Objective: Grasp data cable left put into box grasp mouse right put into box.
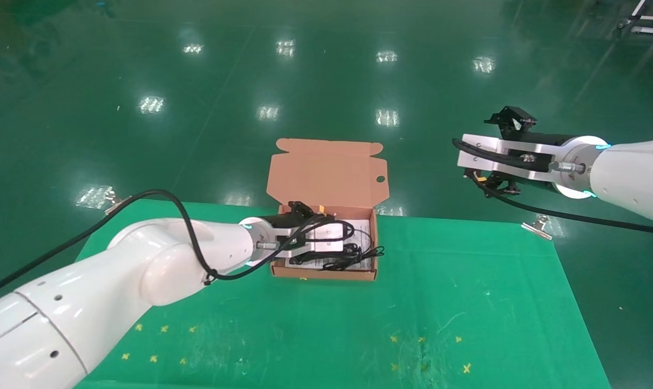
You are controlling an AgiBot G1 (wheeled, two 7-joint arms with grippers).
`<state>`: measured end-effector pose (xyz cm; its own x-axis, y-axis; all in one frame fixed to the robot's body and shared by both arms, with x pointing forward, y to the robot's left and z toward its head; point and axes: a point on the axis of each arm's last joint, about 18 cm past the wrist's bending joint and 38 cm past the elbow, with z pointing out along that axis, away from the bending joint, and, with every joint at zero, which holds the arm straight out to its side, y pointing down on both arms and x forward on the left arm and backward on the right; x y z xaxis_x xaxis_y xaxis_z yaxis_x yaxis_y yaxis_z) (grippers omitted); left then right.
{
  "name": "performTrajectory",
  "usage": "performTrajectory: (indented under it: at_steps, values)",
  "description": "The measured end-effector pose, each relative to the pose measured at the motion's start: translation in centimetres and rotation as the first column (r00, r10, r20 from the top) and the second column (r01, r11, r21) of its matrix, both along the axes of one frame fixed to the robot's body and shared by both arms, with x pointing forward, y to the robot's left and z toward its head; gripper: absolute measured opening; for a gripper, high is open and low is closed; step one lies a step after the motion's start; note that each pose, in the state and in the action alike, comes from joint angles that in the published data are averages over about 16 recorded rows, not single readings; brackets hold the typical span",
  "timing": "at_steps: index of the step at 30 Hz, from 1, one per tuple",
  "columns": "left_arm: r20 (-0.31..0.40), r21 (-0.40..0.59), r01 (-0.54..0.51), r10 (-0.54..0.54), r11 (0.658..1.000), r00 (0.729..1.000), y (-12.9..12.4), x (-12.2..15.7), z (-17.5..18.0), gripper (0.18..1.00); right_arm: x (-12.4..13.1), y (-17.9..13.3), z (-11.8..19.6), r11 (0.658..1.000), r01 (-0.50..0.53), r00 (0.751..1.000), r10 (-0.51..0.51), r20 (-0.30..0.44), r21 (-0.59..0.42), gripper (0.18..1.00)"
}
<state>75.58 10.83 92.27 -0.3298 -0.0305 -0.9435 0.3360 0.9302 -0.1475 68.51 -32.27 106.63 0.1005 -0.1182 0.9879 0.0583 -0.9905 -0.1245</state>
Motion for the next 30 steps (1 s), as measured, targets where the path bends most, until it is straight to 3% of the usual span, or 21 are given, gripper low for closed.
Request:
performTrajectory:
  at_steps: [8, 21, 25, 30]
  values:
    - [0.030, -0.032, -0.009, 0.010, 0.999, 0.999, 0.8, 0.1, 1.9, 0.476, -0.2, -0.1, 1.0, 1.000, -0.002, 1.000, 0.002, 0.022, 0.004, 1.000]
    - [0.170, -0.225, -0.078, 0.118, 0.971, 0.978, 4.5, 0.5, 13.0, 0.773, -2.2, 0.6, 5.2, 0.995, -0.040, 0.992, 0.050, 0.118, -0.086, 1.000]
    - [0.153, -0.288, -0.094, 0.143, 0.953, 0.978, 5.8, 0.4, 14.2, 0.852, -2.6, 0.8, 4.9, 0.994, -0.056, 0.993, 0.065, 0.100, -0.090, 1.000]
    - [0.069, -0.362, -0.107, 0.141, 0.926, 0.988, 7.3, 0.1, 13.0, 0.924, -2.7, 0.7, 3.2, 0.997, -0.076, 0.996, 0.077, 0.033, -0.024, 1.000]
